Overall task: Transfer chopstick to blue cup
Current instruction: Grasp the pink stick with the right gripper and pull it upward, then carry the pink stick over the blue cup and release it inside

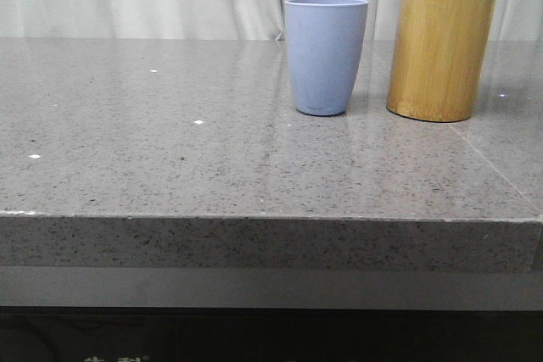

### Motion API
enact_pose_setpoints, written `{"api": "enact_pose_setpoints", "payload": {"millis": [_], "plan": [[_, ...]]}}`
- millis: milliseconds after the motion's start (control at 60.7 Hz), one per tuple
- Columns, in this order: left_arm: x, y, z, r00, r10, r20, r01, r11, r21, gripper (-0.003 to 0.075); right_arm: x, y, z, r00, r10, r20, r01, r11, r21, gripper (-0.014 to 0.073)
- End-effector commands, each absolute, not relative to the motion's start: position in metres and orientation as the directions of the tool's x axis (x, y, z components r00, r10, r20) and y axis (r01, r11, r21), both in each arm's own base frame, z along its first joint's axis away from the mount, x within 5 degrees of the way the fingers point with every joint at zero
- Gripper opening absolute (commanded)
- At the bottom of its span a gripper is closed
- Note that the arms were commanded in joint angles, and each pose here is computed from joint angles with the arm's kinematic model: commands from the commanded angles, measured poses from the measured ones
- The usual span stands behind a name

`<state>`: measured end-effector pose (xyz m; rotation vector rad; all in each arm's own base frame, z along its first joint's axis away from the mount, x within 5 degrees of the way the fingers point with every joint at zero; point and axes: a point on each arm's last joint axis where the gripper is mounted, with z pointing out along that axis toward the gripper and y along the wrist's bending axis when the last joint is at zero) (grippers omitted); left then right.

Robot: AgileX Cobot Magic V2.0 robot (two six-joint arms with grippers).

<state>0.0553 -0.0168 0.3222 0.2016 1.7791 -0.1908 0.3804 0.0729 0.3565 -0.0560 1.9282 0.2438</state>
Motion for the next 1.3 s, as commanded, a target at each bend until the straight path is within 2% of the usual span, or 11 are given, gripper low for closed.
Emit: {"api": "enact_pose_setpoints", "payload": {"millis": [0,115,313,379,478,692,923,1022,1286], "plan": [[0.056,-0.017,0.339,-0.098,-0.011,-0.995,0.236,0.971,-0.034,-0.0018,0.380,0.072,0.390,-0.219,0.101,-0.971,-0.170,0.975,0.140,0.0594],[0.056,-0.016,0.341,-0.084,-0.014,-0.996,0.234,0.972,-0.034,-0.0018,0.381,0.073,0.387,-0.224,0.099,-0.970,-0.169,0.976,0.139,0.0489],[0.056,-0.016,0.341,-0.083,-0.015,-0.996,0.234,0.972,-0.034,-0.0018,0.381,0.073,0.387,-0.224,0.099,-0.970,-0.169,0.976,0.139,0.0130],[0.056,-0.016,0.341,-0.083,-0.015,-0.996,0.234,0.972,-0.034,-0.0018,0.381,0.073,0.387,-0.224,0.099,-0.970,-0.169,0.976,0.139,0.0056],[0.056,-0.016,0.341,-0.083,-0.015,-0.996,0.234,0.972,-0.034,-0.0018,0.381,0.073,0.387,-0.224,0.099,-0.970,-0.169,0.976,0.139,-0.0010],[0.056,-0.016,0.341,-0.083,-0.015,-0.996,0.234,0.972,-0.034,-0.0018,0.371,0.071,0.403,-0.181,0.107,-0.978,-0.175,0.975,0.139,-0.0025],[0.056,-0.016,0.341,-0.083,-0.015,-0.996,0.234,0.972,-0.034,-0.0018,0.331,0.062,0.463,0.068,0.154,-0.986,-0.195,0.971,0.139,-0.0025],[0.056,-0.016,0.341,-0.083,-0.015,-0.996,0.234,0.972,-0.034,-0.0018,0.316,0.060,0.479,0.132,0.167,-0.977,-0.205,0.969,0.138,-0.0025],[0.056,-0.016,0.341,-0.083,-0.015,-0.996,0.234,0.972,-0.034,-0.0018,0.301,0.090,0.493,0.221,0.212,-0.952,-0.310,0.941,0.137,-0.0025]]}}
